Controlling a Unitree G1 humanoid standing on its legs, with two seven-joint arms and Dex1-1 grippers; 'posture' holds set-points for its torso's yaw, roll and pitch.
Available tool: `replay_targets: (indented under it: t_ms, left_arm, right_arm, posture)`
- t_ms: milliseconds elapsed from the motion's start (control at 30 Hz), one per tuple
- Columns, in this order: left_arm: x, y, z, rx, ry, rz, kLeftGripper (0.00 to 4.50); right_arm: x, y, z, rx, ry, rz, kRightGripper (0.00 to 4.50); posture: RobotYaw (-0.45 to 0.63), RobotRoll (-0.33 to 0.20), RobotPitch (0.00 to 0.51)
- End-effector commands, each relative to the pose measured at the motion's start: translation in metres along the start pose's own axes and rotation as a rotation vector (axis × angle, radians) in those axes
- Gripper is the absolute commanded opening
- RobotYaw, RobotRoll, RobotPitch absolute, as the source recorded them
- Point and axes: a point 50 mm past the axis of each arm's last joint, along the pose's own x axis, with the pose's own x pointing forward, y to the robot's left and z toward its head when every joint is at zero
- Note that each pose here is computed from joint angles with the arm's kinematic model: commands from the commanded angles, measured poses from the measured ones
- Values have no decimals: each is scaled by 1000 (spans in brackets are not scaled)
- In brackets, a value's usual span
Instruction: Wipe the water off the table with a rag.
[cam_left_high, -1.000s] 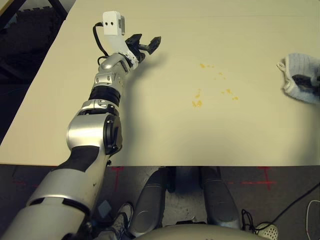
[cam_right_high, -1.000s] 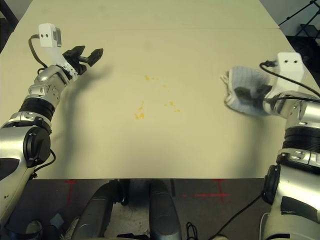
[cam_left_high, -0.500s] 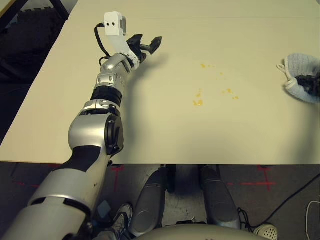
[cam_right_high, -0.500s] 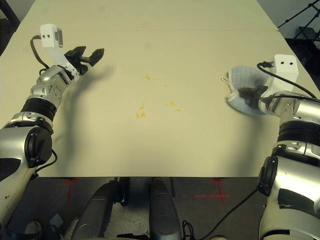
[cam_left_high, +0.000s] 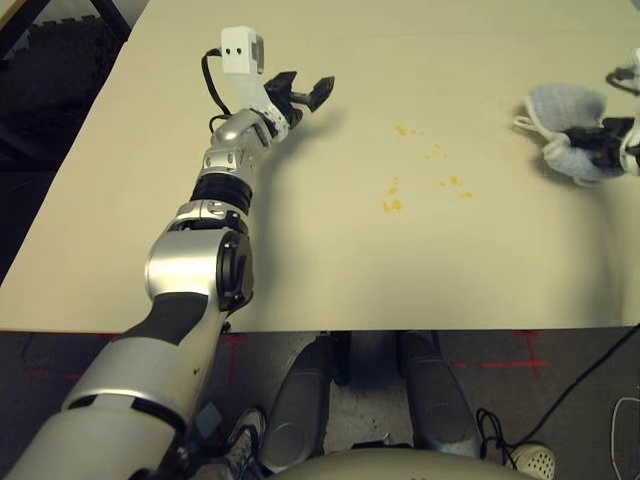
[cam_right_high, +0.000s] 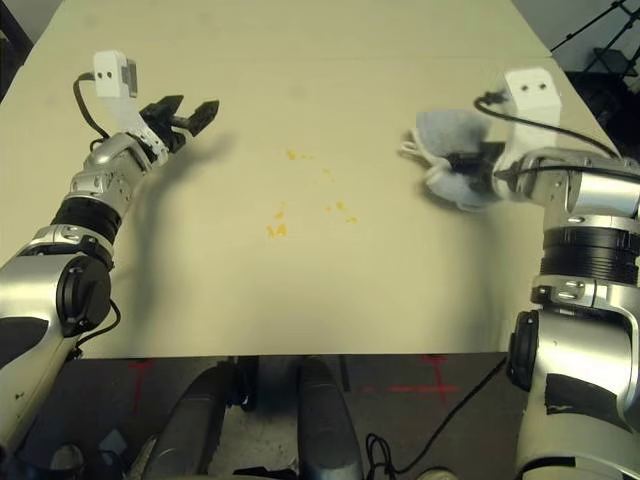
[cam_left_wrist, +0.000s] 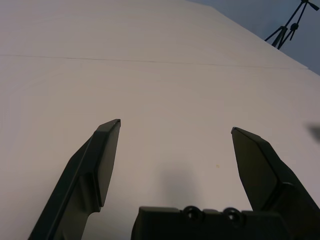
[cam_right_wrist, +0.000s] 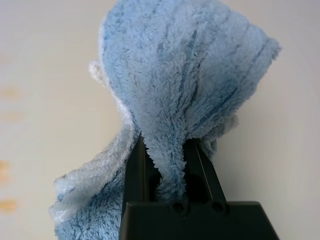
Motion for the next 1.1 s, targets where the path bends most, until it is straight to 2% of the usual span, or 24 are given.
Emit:
replay_targets:
  t_ms: [33, 267, 467, 700, 867, 1100]
  left_arm:
    - [-3, 1, -7, 2, 23, -2, 4500]
    - [0, -2, -7, -4, 21, -10, 4500]
    - [1, -4, -7, -5, 20, -13, 4500]
    - [1, -5, -8, -8, 20, -10, 4500]
    - [1, -4, -9, -11, 23, -5, 4500]
    - [0, -4, -9, -14, 20, 3, 4500]
  right_arm:
    - [-6, 37, -10, -32, 75, 154, 228]
    - [-5, 105, -25, -79, 125, 390, 225]
    - [-4, 145, -28, -146, 109, 572, 222]
    - [-1, 159, -32, -183, 148, 634, 222]
    - [12, 161, -38, -217, 190, 618, 222]
    - [24, 177, -40, -279, 222, 655, 222]
  posture:
    - [-164, 0, 330]
    - [-170, 0, 330]
    - [-171, 0, 334]
    - [-167, 0, 337]
    - [-161, 0, 338]
    - [-153, 0, 336]
